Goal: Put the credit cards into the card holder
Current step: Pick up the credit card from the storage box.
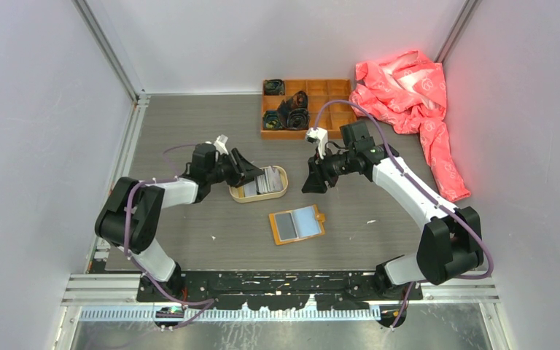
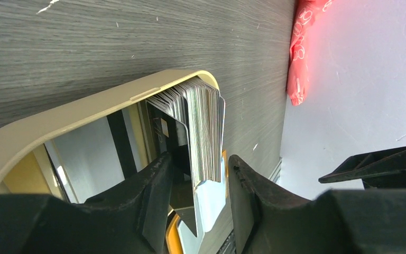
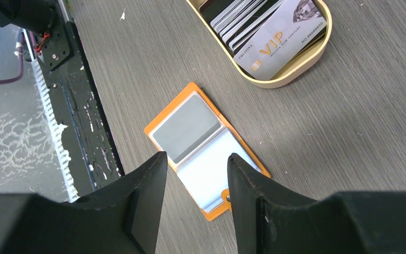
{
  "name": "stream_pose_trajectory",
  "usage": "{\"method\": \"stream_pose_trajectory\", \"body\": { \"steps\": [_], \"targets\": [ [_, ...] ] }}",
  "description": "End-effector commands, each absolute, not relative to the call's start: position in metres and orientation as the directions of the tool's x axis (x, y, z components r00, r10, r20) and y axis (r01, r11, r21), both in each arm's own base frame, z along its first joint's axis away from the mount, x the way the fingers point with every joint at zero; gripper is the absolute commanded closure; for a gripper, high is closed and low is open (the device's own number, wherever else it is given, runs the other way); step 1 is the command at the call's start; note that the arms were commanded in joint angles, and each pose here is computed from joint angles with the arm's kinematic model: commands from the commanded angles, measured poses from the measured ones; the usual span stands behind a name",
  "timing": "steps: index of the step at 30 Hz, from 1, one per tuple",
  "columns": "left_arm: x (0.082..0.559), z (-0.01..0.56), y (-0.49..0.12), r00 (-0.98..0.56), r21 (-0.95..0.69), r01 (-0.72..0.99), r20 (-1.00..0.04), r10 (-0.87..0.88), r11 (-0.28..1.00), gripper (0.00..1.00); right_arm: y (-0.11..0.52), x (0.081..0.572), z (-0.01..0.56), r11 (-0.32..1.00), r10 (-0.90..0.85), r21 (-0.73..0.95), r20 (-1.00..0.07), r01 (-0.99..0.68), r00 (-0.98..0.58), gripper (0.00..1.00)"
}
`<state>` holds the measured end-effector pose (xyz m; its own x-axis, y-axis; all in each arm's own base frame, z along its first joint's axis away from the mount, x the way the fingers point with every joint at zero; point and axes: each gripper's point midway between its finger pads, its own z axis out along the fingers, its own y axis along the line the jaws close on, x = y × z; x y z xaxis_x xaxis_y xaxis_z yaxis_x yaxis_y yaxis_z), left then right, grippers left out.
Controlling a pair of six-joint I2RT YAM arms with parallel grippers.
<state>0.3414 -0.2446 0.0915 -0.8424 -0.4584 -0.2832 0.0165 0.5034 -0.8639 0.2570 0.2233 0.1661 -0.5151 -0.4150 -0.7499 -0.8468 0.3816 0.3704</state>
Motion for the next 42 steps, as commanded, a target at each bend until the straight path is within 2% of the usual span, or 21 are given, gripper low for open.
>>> {"method": "stream_pose_trajectory", "body": {
  "steps": [1,6,8,14,20,34,38,42],
  "targets": [
    [0.34,0.105,-0.244,-0.842,-0.869,0.067,-0.312,-0.439,0.489,0.58,0.229,0.264,0.19,0.349,-0.391,0.327,-0.801,-0.878,-0.453,0.49],
    [0.34,0.095,-0.242,-0.848,-0.863,0.049,-0.302,-0.436,0.503,0.68,0.228,0.264,0.191,0.35,-0.389,0.329,-0.801,-0.877,-0.455,0.49],
    [0.34,0.093,-0.241,-0.848,-0.86,0.043,-0.301,-0.436,0.509,0.74,0.228,0.264,0.191,0.349,-0.389,0.329,-0.801,-0.877,-0.455,0.49],
    [0.339,0.091,-0.235,-0.842,-0.836,0.04,-0.322,-0.432,0.547,0.84,0.228,0.264,0.19,0.347,-0.39,0.332,-0.799,-0.877,-0.457,0.49],
    [0.335,0.089,-0.227,-0.834,-0.808,0.034,-0.346,-0.429,0.588,1.0,0.228,0.264,0.191,0.347,-0.389,0.332,-0.8,-0.877,-0.457,0.49],
    [0.315,0.122,-0.189,-0.75,-0.664,0.109,-0.543,-0.377,0.74,1.0,0.225,0.262,0.195,0.338,-0.396,0.281,-0.824,-0.898,-0.406,0.49],
    [0.298,0.147,-0.18,-0.707,-0.639,0.177,-0.612,-0.354,0.749,1.0,0.221,0.259,0.201,0.326,-0.402,0.201,-0.855,-0.924,-0.328,0.49],
    [0.271,0.174,-0.181,-0.664,-0.652,0.285,-0.663,-0.346,0.703,1.0,0.211,0.263,0.212,0.363,-0.409,0.061,-0.886,-0.93,-0.218,0.48]
  ]
}}
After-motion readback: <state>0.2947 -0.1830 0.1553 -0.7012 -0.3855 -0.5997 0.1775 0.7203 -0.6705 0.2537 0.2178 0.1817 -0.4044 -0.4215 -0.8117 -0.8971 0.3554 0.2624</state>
